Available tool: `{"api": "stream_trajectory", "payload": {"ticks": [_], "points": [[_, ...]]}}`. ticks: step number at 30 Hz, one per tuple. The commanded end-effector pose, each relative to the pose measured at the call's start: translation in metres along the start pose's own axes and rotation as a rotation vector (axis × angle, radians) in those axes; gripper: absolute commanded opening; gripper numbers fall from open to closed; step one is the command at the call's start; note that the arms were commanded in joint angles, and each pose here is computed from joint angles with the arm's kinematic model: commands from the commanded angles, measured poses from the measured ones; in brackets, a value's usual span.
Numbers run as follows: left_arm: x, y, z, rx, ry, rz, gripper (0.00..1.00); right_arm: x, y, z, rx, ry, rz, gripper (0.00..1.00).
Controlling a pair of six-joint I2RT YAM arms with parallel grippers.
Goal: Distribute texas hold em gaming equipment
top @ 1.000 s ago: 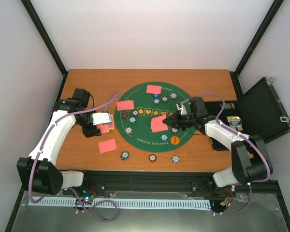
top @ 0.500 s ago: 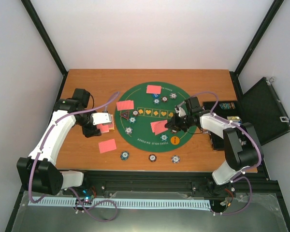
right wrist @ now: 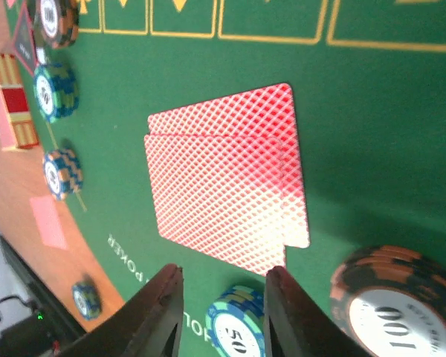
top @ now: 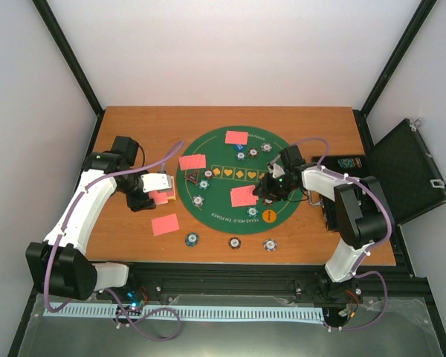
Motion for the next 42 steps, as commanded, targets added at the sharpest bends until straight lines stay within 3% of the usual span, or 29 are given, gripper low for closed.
{"api": "stream_trajectory", "payload": {"ticks": [1, 6, 11, 17, 23, 42], "points": [[0.001, -0.004, -0.004, -0.015, 0.025, -0.003, 0.1, -0.003, -0.02, -0.016, -0.049, -0.041, 0.104, 0.38], [0.001, -0.004, -0.005, -0.017, 0.022, -0.003, 0.1, 0.016, -0.044, -0.036, -0.123, -0.075, 0.111, 0.51], [0.002, -0.005, -0.006, -0.025, 0.021, -0.006, 0.1, 0.083, -0.054, -0.041, -0.199, -0.13, -0.073, 0.62], [0.001, -0.007, -0.011, -0.044, 0.007, 0.009, 0.1, 0.203, -0.013, -0.015, -0.147, -0.239, -0.375, 0.71], [0.001, -0.009, -0.011, -0.046, 0.008, 0.004, 0.1, 0.278, 0.018, 0.0, -0.107, -0.262, -0.575, 0.75], [-0.001, -0.008, -0.011, -0.043, 0.009, 0.01, 0.1, 0.326, 0.089, 0.023, 0.022, -0.225, -0.726, 0.73]]}}
Point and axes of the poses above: each gripper's point midway between its finger pads, its own y axis out along the fingers, its own x axis along the line the jaws close on, z = x × y, the point moved 1 cm from there along -y, back along the fingers, and after that the axes turned 15 degrees about -y, right-handed, at the moved point
